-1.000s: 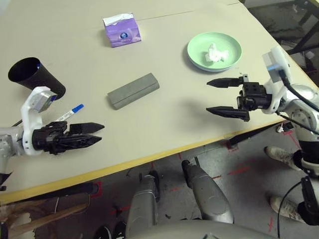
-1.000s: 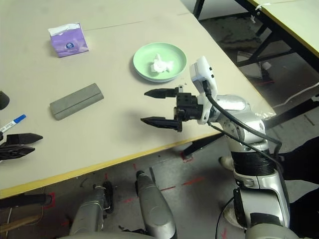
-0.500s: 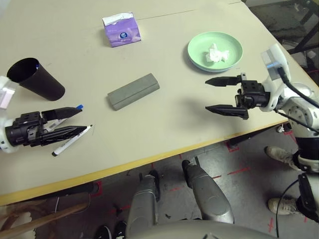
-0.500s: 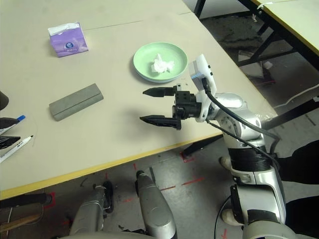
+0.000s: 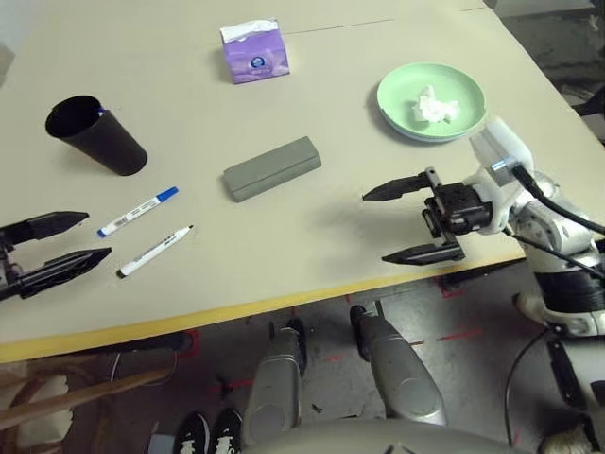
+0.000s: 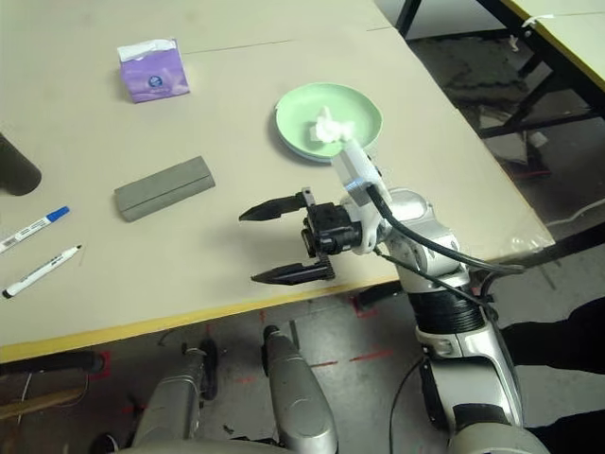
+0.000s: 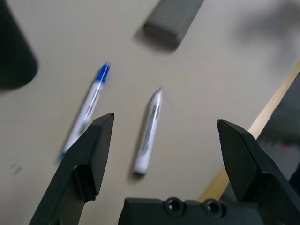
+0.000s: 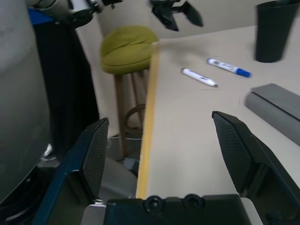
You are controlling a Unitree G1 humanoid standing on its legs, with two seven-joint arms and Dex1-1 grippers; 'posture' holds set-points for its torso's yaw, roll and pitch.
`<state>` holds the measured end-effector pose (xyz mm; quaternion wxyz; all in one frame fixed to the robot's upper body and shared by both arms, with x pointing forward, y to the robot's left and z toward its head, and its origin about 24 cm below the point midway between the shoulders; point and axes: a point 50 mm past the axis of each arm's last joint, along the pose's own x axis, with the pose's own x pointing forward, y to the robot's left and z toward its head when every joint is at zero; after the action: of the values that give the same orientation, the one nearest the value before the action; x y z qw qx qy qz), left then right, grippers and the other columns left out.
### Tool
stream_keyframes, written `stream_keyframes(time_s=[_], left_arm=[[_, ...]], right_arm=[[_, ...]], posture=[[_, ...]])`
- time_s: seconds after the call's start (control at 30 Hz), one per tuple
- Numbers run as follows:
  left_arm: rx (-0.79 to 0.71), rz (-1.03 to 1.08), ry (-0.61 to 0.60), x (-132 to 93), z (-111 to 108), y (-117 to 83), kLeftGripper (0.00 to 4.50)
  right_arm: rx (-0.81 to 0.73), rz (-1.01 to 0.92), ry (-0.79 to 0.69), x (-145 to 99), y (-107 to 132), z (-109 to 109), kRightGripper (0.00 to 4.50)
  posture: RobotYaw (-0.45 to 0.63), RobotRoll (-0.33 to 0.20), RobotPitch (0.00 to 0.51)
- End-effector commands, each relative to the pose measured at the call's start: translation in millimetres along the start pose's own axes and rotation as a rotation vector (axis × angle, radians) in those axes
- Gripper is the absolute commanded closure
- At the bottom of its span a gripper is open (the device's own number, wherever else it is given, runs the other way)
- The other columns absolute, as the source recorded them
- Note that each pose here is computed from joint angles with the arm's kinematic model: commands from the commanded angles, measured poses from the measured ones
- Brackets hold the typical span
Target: Organize and tidy the items on the table.
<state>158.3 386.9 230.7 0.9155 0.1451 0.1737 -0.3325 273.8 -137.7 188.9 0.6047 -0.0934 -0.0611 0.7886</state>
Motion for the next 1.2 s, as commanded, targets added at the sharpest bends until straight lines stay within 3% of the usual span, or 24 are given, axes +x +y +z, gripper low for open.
stream_keyframes(time_s=[0.03, 0.2, 0.43, 0.7, 1.2], left_arm=[[0.076, -0.045, 0.109, 5, 8, -1, 0.04], [0.207, -0.19, 0.29, 29, 21, -5, 0.04], [0.265, -0.285, 0.405, 58, 28, -6, 0.04], [0.254, -0.286, 0.499, 70, 19, -4, 0.04], [0.29, -0.244, 0.51, 97, -10, -12, 0.04]], right_arm=[[-0.001, -0.018, -0.006, 1, -4, -2, 0.0], [0.006, -0.034, -0.023, 6, -5, -1, 0.0], [0.004, -0.052, -0.035, 10, -3, 0, 0.0], [-0.005, -0.085, -0.044, 9, -4, 5, 0.0], [-0.014, -0.108, -0.049, 10, -3, 15, 0.0]], posture=[[-0.1, 0.0, 0.322], [-0.11, 0.0, 0.321], [-0.16, 0.0, 0.324], [-0.19, 0.0, 0.321], [-0.22, 0.0, 0.322]])
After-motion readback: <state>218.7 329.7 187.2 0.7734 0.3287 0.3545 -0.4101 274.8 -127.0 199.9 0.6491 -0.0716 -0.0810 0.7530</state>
